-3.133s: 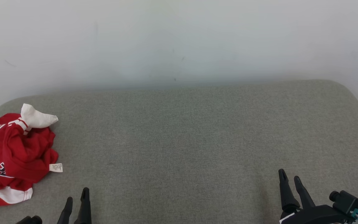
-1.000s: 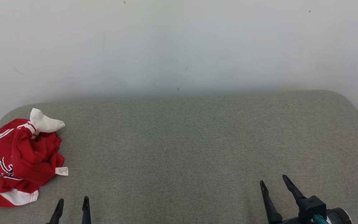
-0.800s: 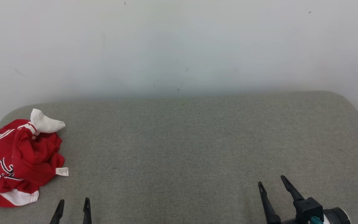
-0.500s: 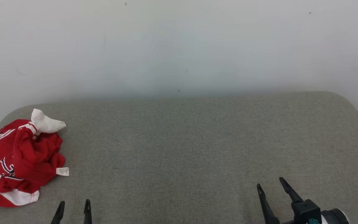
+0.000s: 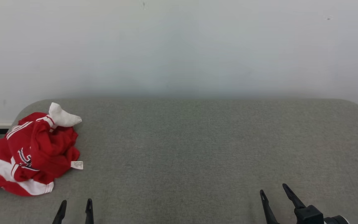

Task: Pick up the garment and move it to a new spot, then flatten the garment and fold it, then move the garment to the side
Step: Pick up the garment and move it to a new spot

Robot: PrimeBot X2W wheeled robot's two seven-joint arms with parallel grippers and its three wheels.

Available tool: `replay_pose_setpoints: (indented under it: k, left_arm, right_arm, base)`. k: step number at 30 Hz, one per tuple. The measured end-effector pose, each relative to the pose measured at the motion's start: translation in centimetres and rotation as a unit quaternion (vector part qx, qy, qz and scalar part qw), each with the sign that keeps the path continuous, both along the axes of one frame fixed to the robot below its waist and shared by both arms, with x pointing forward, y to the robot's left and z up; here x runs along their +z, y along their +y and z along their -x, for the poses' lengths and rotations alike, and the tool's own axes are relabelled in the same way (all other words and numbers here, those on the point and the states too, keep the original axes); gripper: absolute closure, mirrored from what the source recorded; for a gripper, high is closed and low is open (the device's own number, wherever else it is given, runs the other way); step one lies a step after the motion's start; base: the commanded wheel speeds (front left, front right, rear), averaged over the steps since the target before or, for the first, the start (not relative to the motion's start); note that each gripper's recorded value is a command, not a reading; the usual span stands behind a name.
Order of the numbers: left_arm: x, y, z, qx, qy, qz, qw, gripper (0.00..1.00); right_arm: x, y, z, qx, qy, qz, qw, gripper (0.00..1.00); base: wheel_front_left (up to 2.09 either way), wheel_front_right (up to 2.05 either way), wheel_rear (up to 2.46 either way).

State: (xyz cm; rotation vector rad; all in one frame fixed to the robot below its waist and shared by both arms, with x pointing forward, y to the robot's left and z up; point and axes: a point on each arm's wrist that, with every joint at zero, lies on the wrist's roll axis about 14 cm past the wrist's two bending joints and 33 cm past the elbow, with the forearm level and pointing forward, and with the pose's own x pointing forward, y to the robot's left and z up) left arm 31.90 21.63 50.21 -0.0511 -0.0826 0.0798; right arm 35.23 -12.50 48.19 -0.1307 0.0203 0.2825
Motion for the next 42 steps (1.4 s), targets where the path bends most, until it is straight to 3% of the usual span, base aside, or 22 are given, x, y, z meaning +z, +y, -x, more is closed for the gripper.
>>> replay_pose_setpoints:
  k: [17, 25, 34, 42]
  left_arm:
    - [-0.8, 9.0, 8.5, 0.15, 0.005, -0.01, 0.989, 0.0]
    - [-0.4, 12.7, 13.0, 0.238, -0.002, -0.005, 0.971, 0.0]
    - [-0.5, 13.4, 14.4, 0.27, 0.005, -0.006, 0.963, 0.0]
    - [-0.4, 12.7, 13.6, 0.259, 0.0, 0.007, 0.966, 0.0]
  right_arm:
    - [0.4, 10.2, -1.4, 0.142, -0.002, -0.011, 0.99, 0.0]
    - [1.6, 16.1, -1.9, 0.221, -0.015, -0.017, 0.975, 0.0]
    - [1.0, 17.7, -2.4, 0.237, 0.006, -0.049, 0.97, 0.0]
    - [1.1, 17.5, -2.6, 0.23, 0.007, -0.058, 0.971, 0.0]
  base:
    - [0.0, 0.0, 0.0]
    - [0.0, 0.0, 0.0]
    - [0.0, 0.0, 0.0]
    - [0.0, 0.0, 0.0]
